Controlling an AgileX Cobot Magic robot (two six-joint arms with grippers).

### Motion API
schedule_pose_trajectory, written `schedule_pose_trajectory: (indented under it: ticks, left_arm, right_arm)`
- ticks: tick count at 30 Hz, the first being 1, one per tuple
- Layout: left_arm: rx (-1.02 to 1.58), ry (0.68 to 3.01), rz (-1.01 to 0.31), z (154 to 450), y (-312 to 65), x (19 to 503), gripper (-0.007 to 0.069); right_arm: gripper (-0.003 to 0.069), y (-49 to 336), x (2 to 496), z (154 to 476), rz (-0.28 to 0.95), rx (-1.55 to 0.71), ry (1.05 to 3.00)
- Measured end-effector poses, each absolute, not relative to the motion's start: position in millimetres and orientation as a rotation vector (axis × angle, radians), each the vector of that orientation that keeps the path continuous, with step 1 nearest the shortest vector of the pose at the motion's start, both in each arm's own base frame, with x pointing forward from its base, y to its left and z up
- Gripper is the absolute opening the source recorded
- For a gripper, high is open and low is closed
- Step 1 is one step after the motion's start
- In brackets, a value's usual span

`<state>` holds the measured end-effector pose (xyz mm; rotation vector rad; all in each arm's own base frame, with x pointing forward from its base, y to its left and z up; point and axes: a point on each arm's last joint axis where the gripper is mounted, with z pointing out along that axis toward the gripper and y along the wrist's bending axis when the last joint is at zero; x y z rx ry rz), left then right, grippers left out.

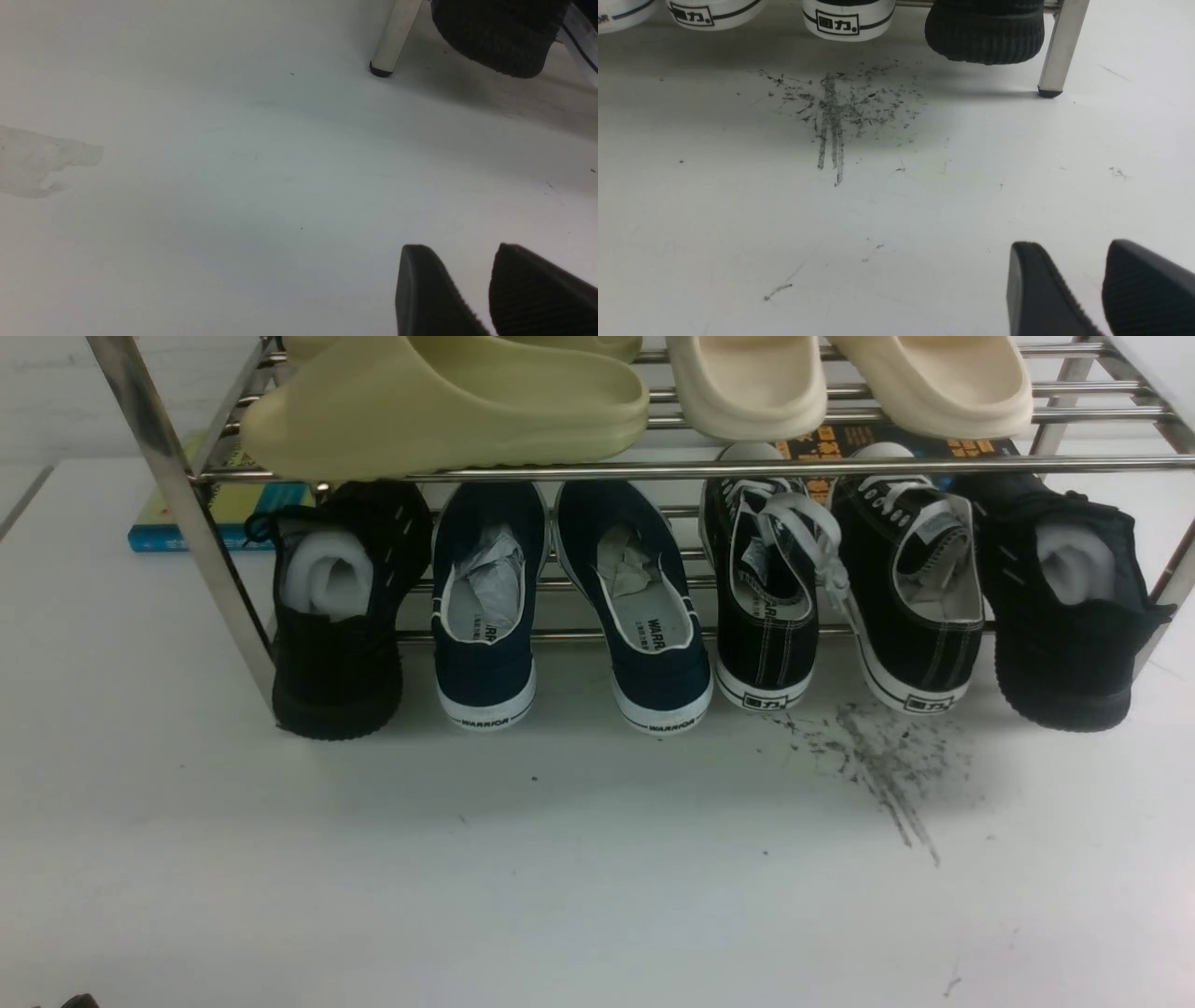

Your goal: Take the shoes off the shelf with your hand on the white table.

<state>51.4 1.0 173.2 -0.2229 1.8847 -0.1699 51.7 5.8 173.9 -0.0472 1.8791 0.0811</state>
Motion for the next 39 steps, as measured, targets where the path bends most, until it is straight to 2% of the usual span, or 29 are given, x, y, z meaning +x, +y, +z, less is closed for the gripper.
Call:
schedule_pose_trajectory:
  ticks: [12, 15, 16, 17, 18, 19, 20, 21, 24, 31, 33, 35, 36, 39]
  left_arm:
    - [-0.223, 1.885, -0.170, 173, 1, 51, 0.0242]
    - [-0.223, 1.885, -0.170, 173, 1, 51, 0.0242]
    - [-0.223, 1.885, -0.170, 173, 1, 51, 0.0242]
    - [-0.223, 1.885, -0.170, 173, 1, 51, 0.0242]
    - [-0.223, 1.885, -0.170, 173, 1, 51, 0.0242]
    - [-0.223, 1.885, -0.170, 173, 1, 51, 0.0242]
    - [-0.223, 1.885, -0.170, 173, 1, 51, 0.0242]
    - [-0.223, 1.885, -0.170, 173, 1, 51, 0.0242]
    - [-0.223, 1.885, -0.170, 173, 1, 51, 0.0242]
    - [-0.223, 1.885, -0.170, 173, 1, 51, 0.0242]
    - [-0.223, 1.885, -0.170, 173, 1, 51, 0.0242]
    - [-0.223, 1.885, -0.170, 173, 1, 51, 0.0242]
    - [-0.223, 1.885, -0.170, 173, 1, 51, 0.0242]
    - [-0.223, 1.885, -0.170, 173, 1, 51, 0.0242]
  right_arm:
    - [0.0240, 6, 52, 174, 0.099, -0.032, 1.878]
    - [0.0240, 14, 51, 176, 0.397, 0.214, 1.864]
    - [0.0240, 14, 51, 176, 0.415, 0.229, 1.863]
    - [0.0240, 17, 51, 176, 0.543, 0.332, 1.845]
    - [0.0240, 17, 51, 177, 0.556, 0.342, 1.841]
    - [0.0240, 20, 51, 177, 0.656, 0.416, 1.821]
    - [0.0240, 20, 51, 177, 0.665, 0.423, 1.820]
    - [0.0240, 22, 51, 178, 0.733, 0.469, 1.806]
    - [0.0240, 23, 51, 180, 0.792, 0.510, 1.790]
    - [0.0221, 24, 51, 180, 0.815, 0.523, 1.786]
    - [0.0185, 24, 50, 187, 0.815, 0.505, 1.780]
    - [0.0113, 25, 47, 207, 0.767, 0.417, 1.762]
    - [0.0107, 25, 46, 209, 0.768, 0.413, 1.758]
    - [0.0013, 25, 44, 238, 0.649, 0.284, 1.832]
